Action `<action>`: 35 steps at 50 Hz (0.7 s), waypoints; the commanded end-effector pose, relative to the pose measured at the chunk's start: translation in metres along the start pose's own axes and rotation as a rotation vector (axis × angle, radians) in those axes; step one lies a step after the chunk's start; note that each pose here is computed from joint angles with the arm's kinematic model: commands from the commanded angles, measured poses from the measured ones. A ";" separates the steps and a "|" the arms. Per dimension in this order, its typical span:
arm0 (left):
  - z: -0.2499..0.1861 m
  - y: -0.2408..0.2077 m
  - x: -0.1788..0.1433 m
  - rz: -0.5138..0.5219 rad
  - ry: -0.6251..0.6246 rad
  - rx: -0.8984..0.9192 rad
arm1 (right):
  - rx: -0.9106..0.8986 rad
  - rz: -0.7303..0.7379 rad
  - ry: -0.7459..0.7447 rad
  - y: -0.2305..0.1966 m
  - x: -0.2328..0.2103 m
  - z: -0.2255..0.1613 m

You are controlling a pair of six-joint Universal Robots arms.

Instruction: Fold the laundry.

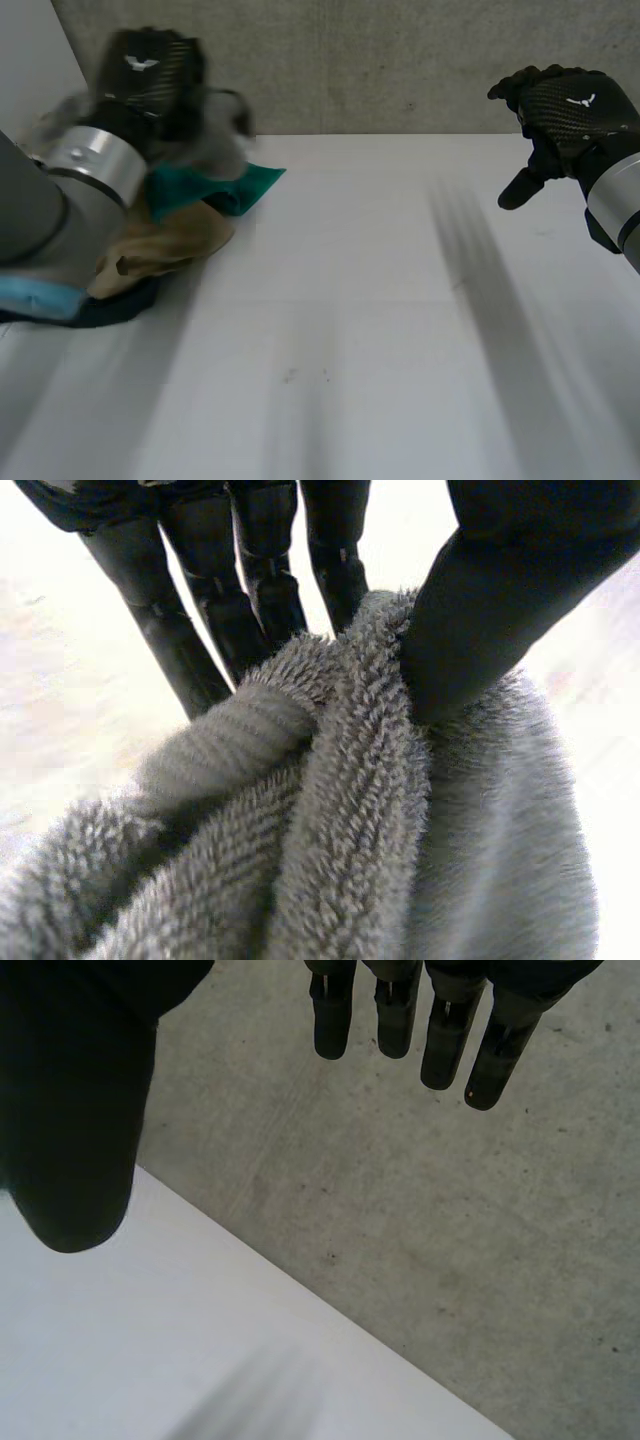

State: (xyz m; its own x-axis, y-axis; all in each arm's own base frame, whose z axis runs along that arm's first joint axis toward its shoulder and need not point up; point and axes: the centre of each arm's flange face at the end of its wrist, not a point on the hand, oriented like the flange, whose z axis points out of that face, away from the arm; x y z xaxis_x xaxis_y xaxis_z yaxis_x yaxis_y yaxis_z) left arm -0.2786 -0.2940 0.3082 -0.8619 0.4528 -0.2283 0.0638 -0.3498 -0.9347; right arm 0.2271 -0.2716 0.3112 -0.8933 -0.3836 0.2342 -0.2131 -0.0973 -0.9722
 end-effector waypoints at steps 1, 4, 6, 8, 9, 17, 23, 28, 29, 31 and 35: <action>-0.056 0.022 0.108 -0.217 0.371 -0.136 | 0.012 0.001 0.002 -0.004 0.001 -0.001; -0.067 0.048 0.125 -0.201 0.431 -0.237 | 0.012 0.001 0.000 -0.004 0.000 -0.001; -0.068 0.052 0.125 -0.175 0.438 -0.260 | 0.012 0.001 -0.001 -0.004 0.000 -0.001; -0.064 0.048 0.124 -0.136 0.440 -0.257 | 0.014 -0.001 -0.003 -0.004 0.000 -0.001; -0.063 0.047 0.122 -0.125 0.438 -0.253 | 0.014 -0.001 -0.003 -0.004 0.000 -0.001; -0.044 0.040 0.059 -0.089 0.228 -0.267 | -0.002 -0.073 -0.061 -0.002 -0.006 -0.001; -0.058 0.056 0.048 -0.073 0.167 -0.348 | -0.117 -0.224 -0.161 0.007 -0.014 -0.014; -0.076 0.074 0.052 -0.059 0.181 -0.438 | -0.259 -0.311 -0.225 0.027 -0.018 -0.022; -0.079 0.076 0.052 -0.054 0.185 -0.451 | -0.285 -0.324 -0.242 0.032 -0.019 -0.022; -0.084 0.082 0.053 -0.030 0.197 -0.481 | -0.351 -0.341 -0.271 0.046 -0.022 -0.023; -0.087 0.088 0.054 0.019 0.210 -0.496 | -0.439 -0.316 -0.298 0.074 -0.022 -0.019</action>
State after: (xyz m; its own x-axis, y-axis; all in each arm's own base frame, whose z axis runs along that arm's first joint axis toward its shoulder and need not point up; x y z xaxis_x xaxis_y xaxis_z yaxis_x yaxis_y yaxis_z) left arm -0.2781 -0.2343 0.2051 -0.7712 0.6076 -0.1901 0.2707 0.0427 -0.9617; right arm 0.2290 -0.2483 0.2763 -0.6634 -0.5732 0.4810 -0.5828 -0.0075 -0.8126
